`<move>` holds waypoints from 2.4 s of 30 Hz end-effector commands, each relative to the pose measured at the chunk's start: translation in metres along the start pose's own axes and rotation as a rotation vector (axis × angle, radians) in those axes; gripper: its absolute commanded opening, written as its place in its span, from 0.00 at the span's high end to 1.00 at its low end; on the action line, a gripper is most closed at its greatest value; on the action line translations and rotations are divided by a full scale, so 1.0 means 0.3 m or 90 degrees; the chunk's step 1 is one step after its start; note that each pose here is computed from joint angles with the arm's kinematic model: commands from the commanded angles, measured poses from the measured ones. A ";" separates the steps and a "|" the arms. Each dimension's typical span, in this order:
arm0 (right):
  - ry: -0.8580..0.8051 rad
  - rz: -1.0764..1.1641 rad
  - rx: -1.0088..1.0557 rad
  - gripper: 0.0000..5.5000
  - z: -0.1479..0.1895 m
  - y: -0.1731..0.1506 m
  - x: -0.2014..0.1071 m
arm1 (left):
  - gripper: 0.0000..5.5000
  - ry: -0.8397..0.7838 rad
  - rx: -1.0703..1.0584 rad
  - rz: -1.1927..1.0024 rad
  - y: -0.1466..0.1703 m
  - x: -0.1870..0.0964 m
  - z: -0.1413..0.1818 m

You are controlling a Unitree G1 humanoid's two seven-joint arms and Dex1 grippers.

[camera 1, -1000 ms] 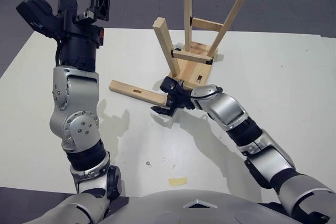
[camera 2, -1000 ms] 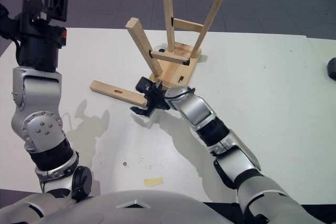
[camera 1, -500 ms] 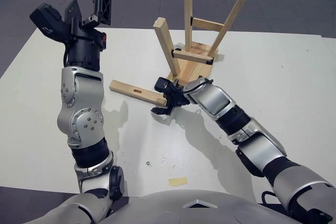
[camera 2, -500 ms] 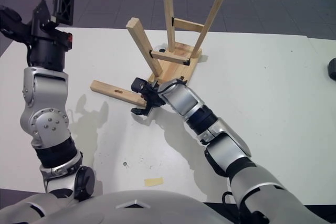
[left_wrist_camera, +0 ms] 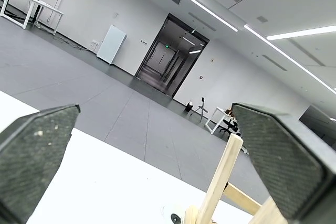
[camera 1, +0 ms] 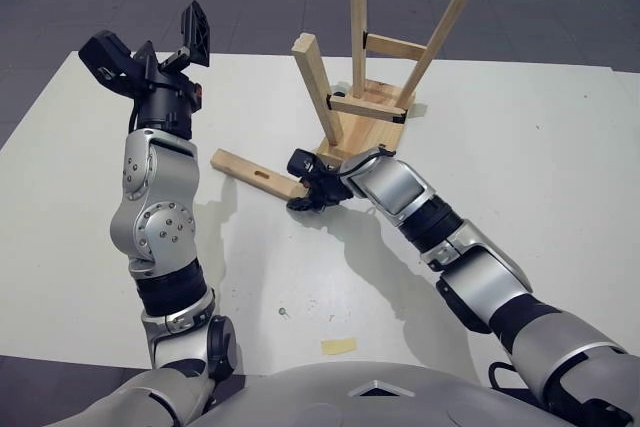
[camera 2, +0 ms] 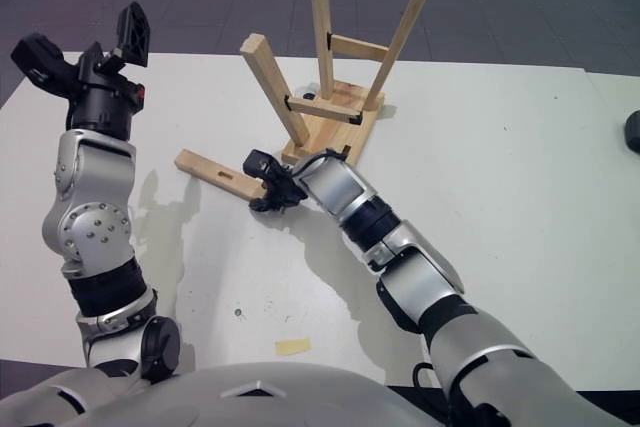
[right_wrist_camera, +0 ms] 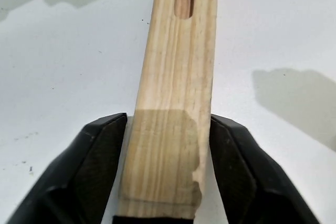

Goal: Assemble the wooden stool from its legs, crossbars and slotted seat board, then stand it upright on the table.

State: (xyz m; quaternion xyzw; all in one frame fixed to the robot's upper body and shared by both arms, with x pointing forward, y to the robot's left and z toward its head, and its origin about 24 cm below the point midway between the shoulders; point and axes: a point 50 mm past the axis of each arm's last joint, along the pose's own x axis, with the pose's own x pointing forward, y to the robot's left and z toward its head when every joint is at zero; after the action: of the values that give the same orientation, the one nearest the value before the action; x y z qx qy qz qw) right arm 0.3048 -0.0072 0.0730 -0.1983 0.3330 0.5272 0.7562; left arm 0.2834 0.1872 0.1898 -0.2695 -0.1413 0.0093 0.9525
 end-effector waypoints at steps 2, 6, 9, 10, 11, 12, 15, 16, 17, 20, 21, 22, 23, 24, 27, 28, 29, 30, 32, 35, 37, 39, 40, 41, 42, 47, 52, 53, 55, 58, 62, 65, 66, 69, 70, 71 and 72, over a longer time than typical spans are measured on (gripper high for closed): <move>-0.029 0.013 -0.048 0.63 -0.002 0.020 -0.016 | 0.02 0.027 0.010 0.032 0.020 0.001 -0.017; -0.135 -0.002 -0.091 0.63 0.044 0.021 -0.057 | 0.02 0.082 0.020 0.060 0.055 -0.021 -0.049; -0.214 -0.032 -0.106 0.63 0.086 0.010 -0.092 | 0.02 0.145 0.000 0.079 0.104 -0.080 -0.059; -0.237 -0.040 -0.107 0.63 0.095 0.007 -0.106 | 0.02 0.164 -0.027 0.067 0.106 -0.101 -0.060; -0.256 -0.044 -0.107 0.63 0.101 0.005 -0.119 | 0.02 0.171 -0.062 0.054 0.103 -0.118 -0.053; -0.272 -0.047 -0.108 0.63 0.104 0.004 -0.129 | 0.02 0.173 -0.099 0.039 0.095 -0.126 -0.045; -0.301 -0.078 -0.116 0.63 0.104 -0.005 -0.139 | 0.02 0.147 -0.185 -0.008 0.048 -0.117 -0.001; -0.313 -0.093 -0.122 0.63 0.103 -0.007 -0.144 | 0.02 0.144 -0.203 -0.014 0.038 -0.110 0.009; -0.329 -0.105 -0.118 0.63 0.102 -0.008 -0.147 | 0.02 0.142 -0.225 -0.007 0.042 -0.106 0.020; -0.363 -0.136 -0.113 0.63 0.098 -0.005 -0.154 | 0.02 0.132 -0.277 0.044 0.090 -0.105 0.037; -0.371 -0.152 -0.118 0.63 0.097 -0.007 -0.158 | 0.02 0.133 -0.297 0.059 0.103 -0.108 0.036; -0.382 -0.164 -0.118 0.63 0.098 -0.010 -0.165 | 0.02 0.135 -0.305 0.066 0.109 -0.113 0.036; -0.392 -0.177 -0.116 0.63 0.099 -0.015 -0.172 | 0.02 0.137 -0.309 0.070 0.114 -0.120 0.037; -0.400 -0.186 -0.114 0.63 0.099 -0.019 -0.179 | 0.02 0.139 -0.307 0.072 0.118 -0.128 0.040; -0.442 -0.201 -0.119 0.63 0.108 -0.012 -0.204 | 0.02 0.153 -0.285 0.046 0.127 -0.160 0.051; -0.453 -0.194 -0.117 0.63 0.109 -0.006 -0.210 | 0.02 0.166 -0.292 0.032 0.119 -0.159 0.040; -0.459 -0.189 -0.116 0.63 0.107 -0.001 -0.213 | 0.02 0.175 -0.298 0.023 0.111 -0.155 0.028; -0.459 -0.181 -0.121 0.63 0.104 0.005 -0.212 | 0.02 0.184 -0.294 0.016 0.100 -0.143 0.014; -0.458 -0.165 -0.130 0.63 0.095 0.019 -0.210 | 0.02 0.196 -0.305 0.000 0.079 -0.122 -0.010; -0.455 -0.142 -0.139 0.63 0.086 0.037 -0.210 | 0.02 0.194 -0.323 -0.007 0.064 -0.094 -0.027; -0.448 -0.128 -0.149 0.63 0.077 0.048 -0.210 | 0.02 0.177 -0.333 -0.009 0.063 -0.078 -0.021; -0.441 -0.119 -0.155 0.63 0.069 0.055 -0.209 | 0.07 0.157 -0.340 -0.008 0.068 -0.064 -0.009; -0.435 -0.122 -0.158 0.63 0.066 0.055 -0.208 | 0.09 0.151 -0.342 -0.007 0.072 -0.059 -0.004; -0.429 -0.127 -0.163 0.63 0.063 0.052 -0.207 | 0.13 0.145 -0.342 -0.012 0.072 -0.057 0.001; -0.426 -0.131 -0.164 0.63 0.061 0.049 -0.207 | 0.16 0.139 -0.344 -0.021 0.069 -0.055 0.006; -0.423 -0.150 -0.158 0.63 0.066 0.037 -0.205 | 0.34 0.133 -0.335 -0.048 0.062 -0.063 0.005; -0.424 -0.159 -0.151 0.63 0.061 0.032 -0.210 | 0.48 0.125 -0.380 -0.066 0.064 -0.071 0.008; -0.425 -0.161 -0.150 0.63 0.061 0.032 -0.210 | 0.52 0.123 -0.385 -0.073 0.063 -0.073 0.011; -0.426 -0.165 -0.148 0.63 0.061 0.029 -0.213 | 0.58 0.130 -0.385 -0.077 0.063 -0.076 0.008; -0.426 -0.168 -0.145 0.63 0.062 0.025 -0.212 | 0.66 0.131 -0.385 -0.093 0.058 -0.077 0.008; -0.426 -0.169 -0.145 0.63 0.063 0.027 -0.210 | 0.75 0.131 -0.382 -0.127 0.042 -0.075 0.012; -0.426 -0.166 -0.147 0.63 0.063 0.030 -0.207 | 0.76 0.126 -0.391 -0.151 0.033 -0.070 0.017; -0.425 -0.166 -0.148 0.63 0.063 0.030 -0.207 | 0.76 0.125 -0.392 -0.155 0.032 -0.069 0.017; -0.425 -0.165 -0.151 0.63 0.061 0.038 -0.207 | 0.76 0.131 -0.382 -0.175 0.030 -0.066 0.020; -0.423 -0.162 -0.154 0.63 0.059 0.041 -0.208 | 0.76 0.138 -0.365 -0.194 0.026 -0.067 0.020; -0.421 -0.157 -0.156 0.63 0.056 0.045 -0.210 | 0.77 0.145 -0.354 -0.219 0.020 -0.069 0.020; -0.419 -0.154 -0.159 0.63 0.054 0.048 -0.212 | 0.77 0.153 -0.350 -0.239 0.016 -0.070 0.018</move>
State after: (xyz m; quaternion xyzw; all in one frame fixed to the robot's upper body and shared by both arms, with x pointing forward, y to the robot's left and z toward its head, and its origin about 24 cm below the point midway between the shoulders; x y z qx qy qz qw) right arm 0.2852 -0.0333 0.1353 -0.1353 -0.0350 0.5027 0.8531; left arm 0.2620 0.2032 0.1788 -0.5008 -0.0758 -0.1756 0.8442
